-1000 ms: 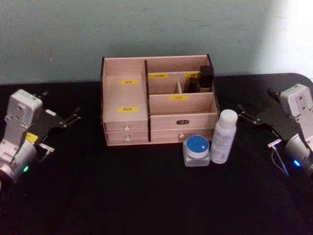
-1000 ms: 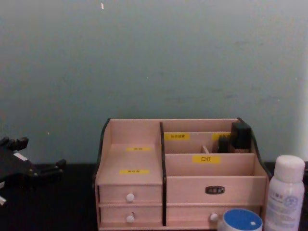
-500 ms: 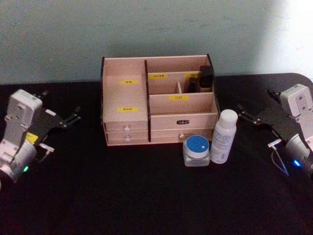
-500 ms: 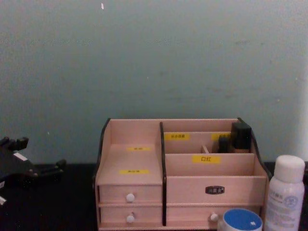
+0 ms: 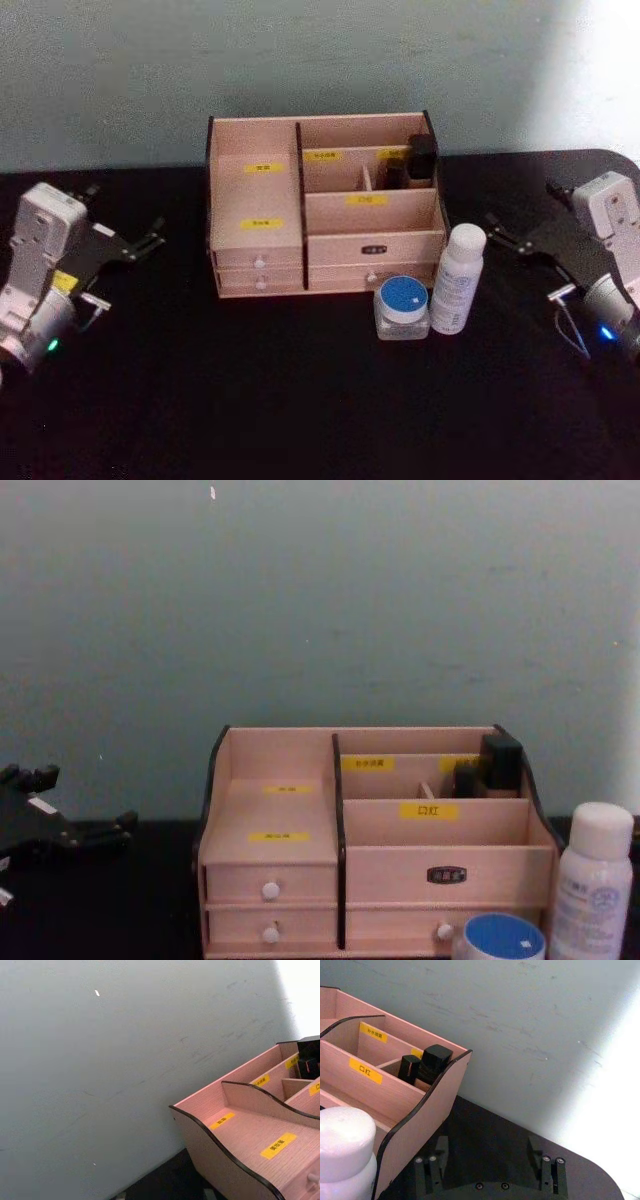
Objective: Pick up the facial cleanser and watermelon frost from the table and place them into the tiered storage box.
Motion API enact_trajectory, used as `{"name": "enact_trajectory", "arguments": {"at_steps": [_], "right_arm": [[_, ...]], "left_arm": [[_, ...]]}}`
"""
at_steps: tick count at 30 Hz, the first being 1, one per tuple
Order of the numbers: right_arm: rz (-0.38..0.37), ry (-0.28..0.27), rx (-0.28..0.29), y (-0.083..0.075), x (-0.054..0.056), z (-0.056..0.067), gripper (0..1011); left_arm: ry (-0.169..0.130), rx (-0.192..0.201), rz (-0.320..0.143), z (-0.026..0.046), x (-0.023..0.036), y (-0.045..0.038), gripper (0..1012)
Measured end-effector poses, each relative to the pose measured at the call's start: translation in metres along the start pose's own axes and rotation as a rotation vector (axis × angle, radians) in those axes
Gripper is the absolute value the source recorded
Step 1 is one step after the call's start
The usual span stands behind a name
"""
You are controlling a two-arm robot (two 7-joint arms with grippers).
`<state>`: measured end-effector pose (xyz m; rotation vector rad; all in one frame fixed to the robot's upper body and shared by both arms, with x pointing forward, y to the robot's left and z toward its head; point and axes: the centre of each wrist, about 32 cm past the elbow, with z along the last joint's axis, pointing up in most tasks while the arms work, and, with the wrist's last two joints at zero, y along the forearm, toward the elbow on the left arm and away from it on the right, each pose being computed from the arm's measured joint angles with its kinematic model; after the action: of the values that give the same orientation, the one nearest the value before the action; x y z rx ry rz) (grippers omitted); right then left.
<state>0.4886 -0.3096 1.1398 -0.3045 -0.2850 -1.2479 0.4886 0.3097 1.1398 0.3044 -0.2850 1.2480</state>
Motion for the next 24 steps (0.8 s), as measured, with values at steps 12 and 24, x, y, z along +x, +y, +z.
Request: {"name": "enact_trajectory", "arguments": {"at_steps": [12, 24], "right_arm": [[0.0, 0.0, 0.0, 0.0, 0.0, 0.0, 1002], [0.0, 0.0, 0.0, 0.0, 0.0, 0.0, 1002]], "left_arm": [[0.0, 0.0, 0.0, 0.0, 0.0, 0.0, 1001], [0.0, 0.0, 0.0, 0.0, 0.0, 0.0, 1001]]}}
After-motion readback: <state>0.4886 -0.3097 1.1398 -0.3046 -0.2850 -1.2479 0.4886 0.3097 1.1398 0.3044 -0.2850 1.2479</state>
